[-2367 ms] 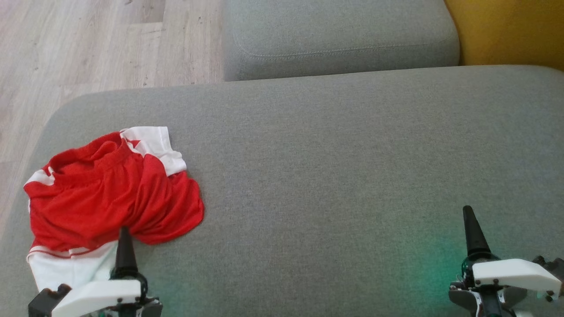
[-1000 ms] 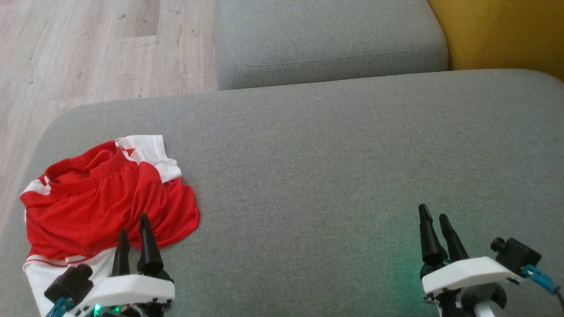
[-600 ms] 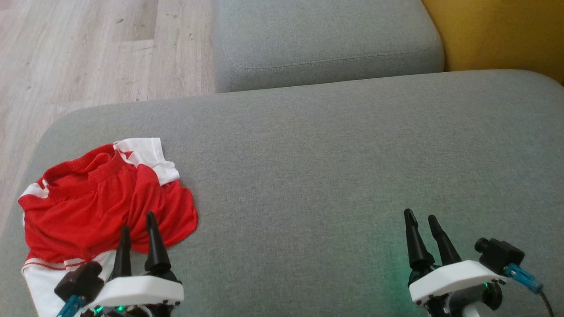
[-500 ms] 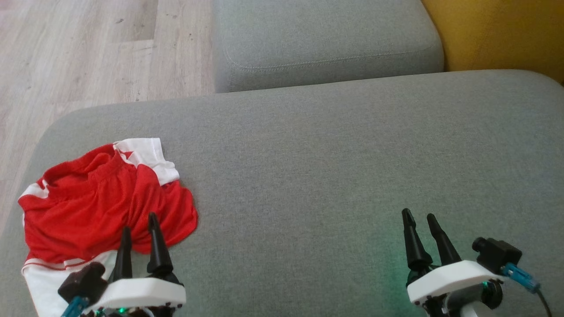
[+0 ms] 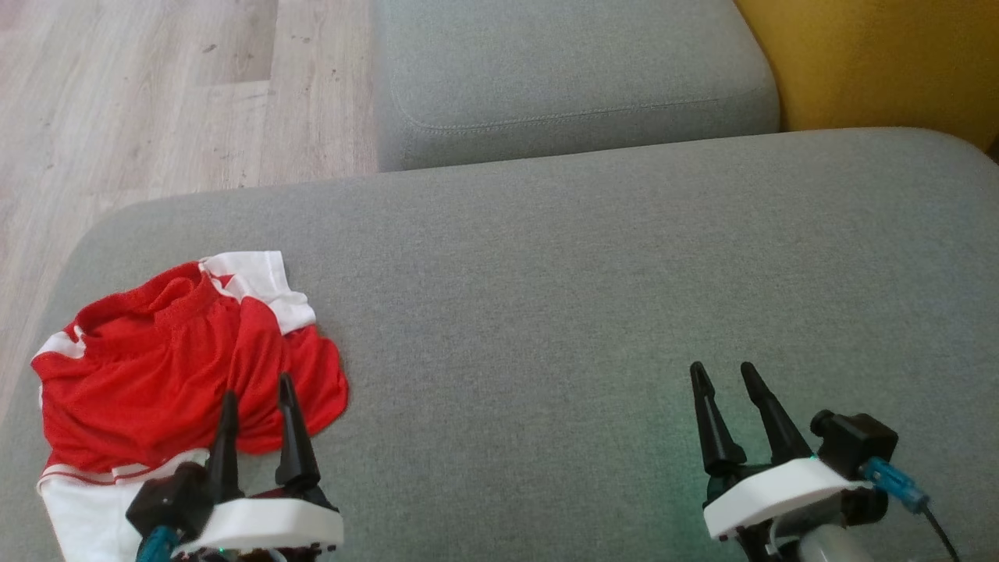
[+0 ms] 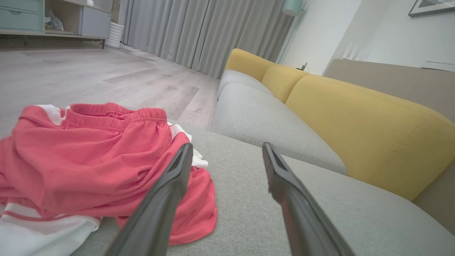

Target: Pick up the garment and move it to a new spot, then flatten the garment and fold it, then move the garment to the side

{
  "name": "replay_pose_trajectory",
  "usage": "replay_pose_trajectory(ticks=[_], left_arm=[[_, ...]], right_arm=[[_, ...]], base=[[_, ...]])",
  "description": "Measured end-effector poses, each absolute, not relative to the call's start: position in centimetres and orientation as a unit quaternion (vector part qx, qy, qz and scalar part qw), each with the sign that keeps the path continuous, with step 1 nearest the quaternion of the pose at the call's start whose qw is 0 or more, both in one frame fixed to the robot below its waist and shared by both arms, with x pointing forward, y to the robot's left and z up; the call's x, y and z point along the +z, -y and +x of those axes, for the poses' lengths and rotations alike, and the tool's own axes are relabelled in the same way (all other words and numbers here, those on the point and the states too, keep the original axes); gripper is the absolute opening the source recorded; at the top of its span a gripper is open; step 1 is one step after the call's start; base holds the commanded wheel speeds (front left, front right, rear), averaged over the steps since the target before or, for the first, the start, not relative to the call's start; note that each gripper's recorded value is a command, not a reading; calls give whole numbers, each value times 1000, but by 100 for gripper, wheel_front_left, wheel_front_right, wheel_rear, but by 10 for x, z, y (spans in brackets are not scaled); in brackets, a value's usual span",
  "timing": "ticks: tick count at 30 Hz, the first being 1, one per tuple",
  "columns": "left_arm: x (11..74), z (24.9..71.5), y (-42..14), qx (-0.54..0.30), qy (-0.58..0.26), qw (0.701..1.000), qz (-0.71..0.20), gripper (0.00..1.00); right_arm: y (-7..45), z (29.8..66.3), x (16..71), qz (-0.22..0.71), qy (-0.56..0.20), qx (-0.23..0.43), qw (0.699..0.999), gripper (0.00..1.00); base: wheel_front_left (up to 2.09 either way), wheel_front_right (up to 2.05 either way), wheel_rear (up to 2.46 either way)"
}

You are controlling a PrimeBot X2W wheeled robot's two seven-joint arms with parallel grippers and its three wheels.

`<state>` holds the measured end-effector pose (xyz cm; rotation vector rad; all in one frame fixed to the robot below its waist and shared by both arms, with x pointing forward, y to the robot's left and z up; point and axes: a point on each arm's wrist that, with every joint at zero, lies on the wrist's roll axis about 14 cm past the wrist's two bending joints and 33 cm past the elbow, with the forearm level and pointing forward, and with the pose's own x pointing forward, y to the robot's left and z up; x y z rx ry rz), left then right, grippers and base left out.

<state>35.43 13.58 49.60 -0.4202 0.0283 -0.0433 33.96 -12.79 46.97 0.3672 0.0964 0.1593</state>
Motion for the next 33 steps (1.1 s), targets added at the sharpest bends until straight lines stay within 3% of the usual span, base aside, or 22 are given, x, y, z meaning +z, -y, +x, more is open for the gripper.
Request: replay_pose_trajectory(ticks=[23, 33], left_arm=[[480, 344, -121, -39, -12, 998, -58, 100], [478, 343, -121, -39, -14, 998, -53, 100]], right_arm=[[121, 334, 479, 50, -9, 111, 992, 100], [125, 334, 479, 42, -8, 106, 993, 100]], base=[[0, 0, 0], [0, 0, 0]])
